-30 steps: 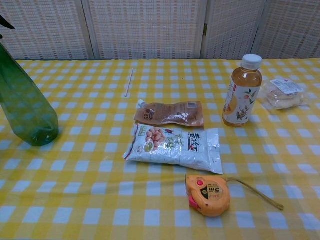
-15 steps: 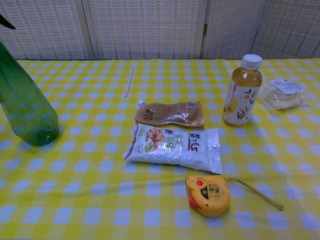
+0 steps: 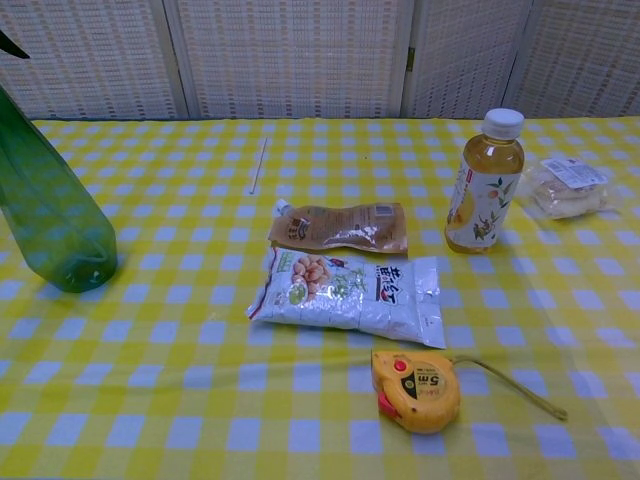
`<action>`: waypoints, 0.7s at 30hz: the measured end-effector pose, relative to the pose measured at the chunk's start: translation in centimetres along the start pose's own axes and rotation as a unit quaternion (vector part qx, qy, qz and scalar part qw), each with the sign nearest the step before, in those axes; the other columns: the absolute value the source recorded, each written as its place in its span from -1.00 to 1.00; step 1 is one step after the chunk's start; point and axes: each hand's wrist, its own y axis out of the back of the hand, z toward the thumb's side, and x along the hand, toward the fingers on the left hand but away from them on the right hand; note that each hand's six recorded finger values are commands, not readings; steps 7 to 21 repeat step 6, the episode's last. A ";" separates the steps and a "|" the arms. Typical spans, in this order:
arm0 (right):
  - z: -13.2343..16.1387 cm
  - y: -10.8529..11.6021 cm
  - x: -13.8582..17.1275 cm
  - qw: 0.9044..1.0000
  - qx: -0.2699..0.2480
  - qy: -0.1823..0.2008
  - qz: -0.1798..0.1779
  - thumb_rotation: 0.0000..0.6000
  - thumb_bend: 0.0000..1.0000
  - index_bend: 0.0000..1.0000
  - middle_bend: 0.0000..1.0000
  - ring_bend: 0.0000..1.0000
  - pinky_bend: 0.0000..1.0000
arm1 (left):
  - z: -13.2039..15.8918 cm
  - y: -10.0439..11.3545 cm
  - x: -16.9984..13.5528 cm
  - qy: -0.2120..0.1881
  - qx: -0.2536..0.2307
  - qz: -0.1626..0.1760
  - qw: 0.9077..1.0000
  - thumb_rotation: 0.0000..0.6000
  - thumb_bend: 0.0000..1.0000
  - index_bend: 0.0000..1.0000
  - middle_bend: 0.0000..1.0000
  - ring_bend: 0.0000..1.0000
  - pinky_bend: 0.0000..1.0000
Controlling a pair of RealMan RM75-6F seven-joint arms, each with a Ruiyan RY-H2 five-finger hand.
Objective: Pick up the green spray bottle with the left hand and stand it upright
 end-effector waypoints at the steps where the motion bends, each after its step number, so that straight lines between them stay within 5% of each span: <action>1: 0.1 -0.2 -0.1 1.000 0.001 0.000 0.003 1.00 -0.46 -1.00 -1.00 -1.00 -1.00 | 0.2 -0.3 -0.4 0.000 0.011 -0.006 1.000 1.00 -0.81 -0.89 -1.00 -1.00 -1.00; 21: 0.3 -0.4 -0.2 1.000 0.003 0.005 0.007 1.00 -0.46 -1.00 -1.00 -1.00 -1.00 | 1.3 -0.8 -1.8 -0.005 0.037 -0.008 0.999 1.00 -0.81 -0.92 -1.00 -1.00 -1.00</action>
